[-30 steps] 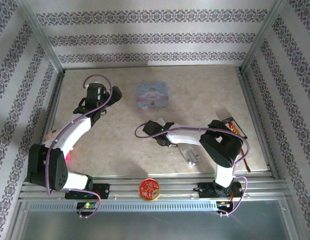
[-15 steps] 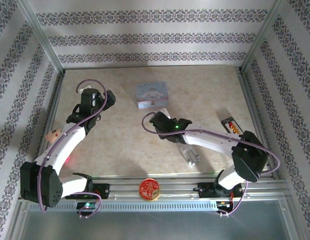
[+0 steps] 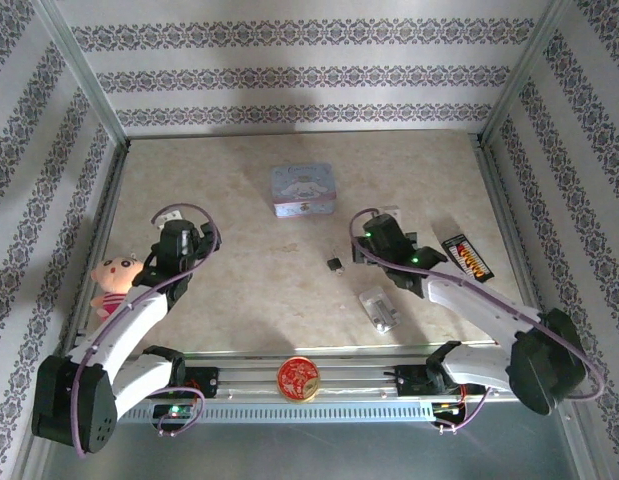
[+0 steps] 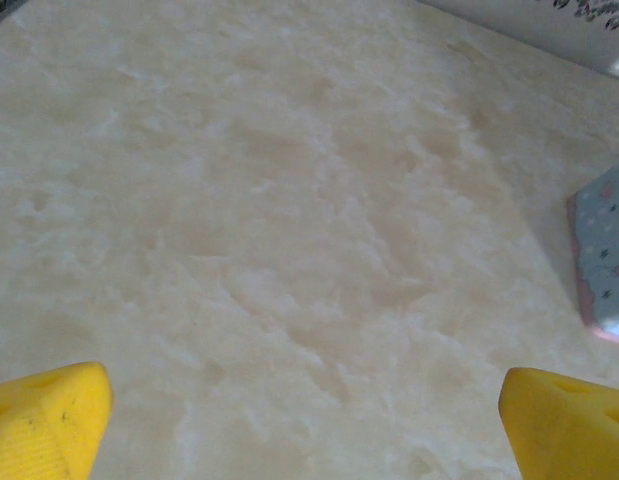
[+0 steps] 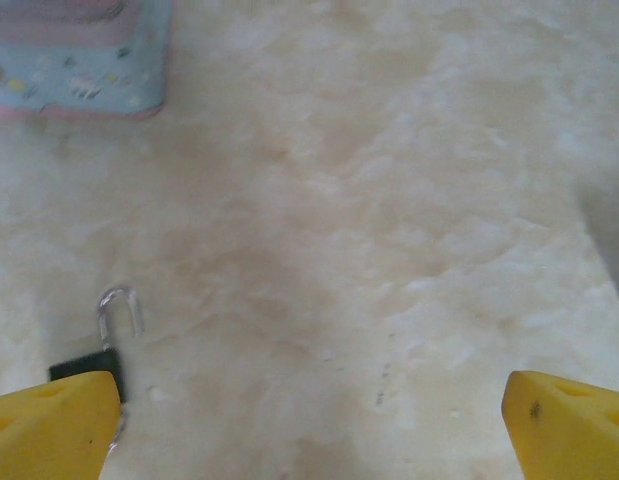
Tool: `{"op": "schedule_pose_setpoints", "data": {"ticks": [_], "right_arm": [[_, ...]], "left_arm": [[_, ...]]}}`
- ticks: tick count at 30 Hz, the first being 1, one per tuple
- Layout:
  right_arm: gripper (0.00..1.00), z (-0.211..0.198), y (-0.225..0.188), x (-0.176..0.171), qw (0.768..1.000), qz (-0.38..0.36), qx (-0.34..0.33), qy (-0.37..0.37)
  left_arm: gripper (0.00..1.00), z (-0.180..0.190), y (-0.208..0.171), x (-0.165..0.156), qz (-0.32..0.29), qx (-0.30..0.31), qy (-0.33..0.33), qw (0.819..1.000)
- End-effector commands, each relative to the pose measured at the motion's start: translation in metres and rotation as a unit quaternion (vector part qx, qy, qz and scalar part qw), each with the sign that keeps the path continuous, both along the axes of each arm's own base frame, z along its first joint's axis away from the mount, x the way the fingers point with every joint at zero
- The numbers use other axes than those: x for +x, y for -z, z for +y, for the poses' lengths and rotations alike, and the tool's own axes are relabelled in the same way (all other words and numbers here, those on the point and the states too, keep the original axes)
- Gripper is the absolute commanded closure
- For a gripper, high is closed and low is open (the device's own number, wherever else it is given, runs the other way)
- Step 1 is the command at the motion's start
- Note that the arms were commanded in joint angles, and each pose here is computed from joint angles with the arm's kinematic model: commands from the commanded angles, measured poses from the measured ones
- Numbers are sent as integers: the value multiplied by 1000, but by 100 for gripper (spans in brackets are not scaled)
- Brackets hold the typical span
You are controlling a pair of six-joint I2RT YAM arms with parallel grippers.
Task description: Unlock a padlock with a key
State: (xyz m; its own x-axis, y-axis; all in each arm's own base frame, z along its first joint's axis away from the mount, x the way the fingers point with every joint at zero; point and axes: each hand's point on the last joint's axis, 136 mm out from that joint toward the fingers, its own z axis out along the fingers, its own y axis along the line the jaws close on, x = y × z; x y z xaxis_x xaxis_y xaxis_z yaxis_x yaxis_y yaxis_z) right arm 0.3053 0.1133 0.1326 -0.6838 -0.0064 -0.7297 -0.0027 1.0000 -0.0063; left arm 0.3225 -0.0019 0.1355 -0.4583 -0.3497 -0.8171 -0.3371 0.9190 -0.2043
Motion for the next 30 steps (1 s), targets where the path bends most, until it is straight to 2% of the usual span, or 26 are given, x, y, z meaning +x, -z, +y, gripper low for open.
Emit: {"op": "schedule_pose_setpoints", "data": {"ticks": [1, 3, 7, 10, 15, 23, 26, 30], "right_arm": [[2, -26, -11, 8, 997, -49, 37, 54], [2, -44, -12, 8, 994, -69, 40, 76], [2, -70, -13, 5, 989, -98, 27, 104], [2, -83, -12, 5, 988, -111, 16, 109], [2, -96, -18, 9, 983, -138, 21, 116], [2, -101, -32, 21, 978, -191, -24, 79], [2, -103, -26, 23, 976, -204, -49, 66], [2, -112, -9, 20, 974, -209, -46, 74]], "left_arm": [[1, 12, -16, 10, -65, 59, 1, 996], [1, 18, -16, 10, -79, 66, -11, 995], [1, 16, -29, 17, -116, 99, 13, 988], [1, 18, -27, 21, -105, 135, 24, 985], [1, 18, -3, 31, -70, 169, 51, 982], [1, 3, 14, 49, -88, 156, 96, 979], [1, 3, 17, 55, -96, 157, 101, 978], [1, 6, 15, 59, -106, 168, 108, 974]]}}
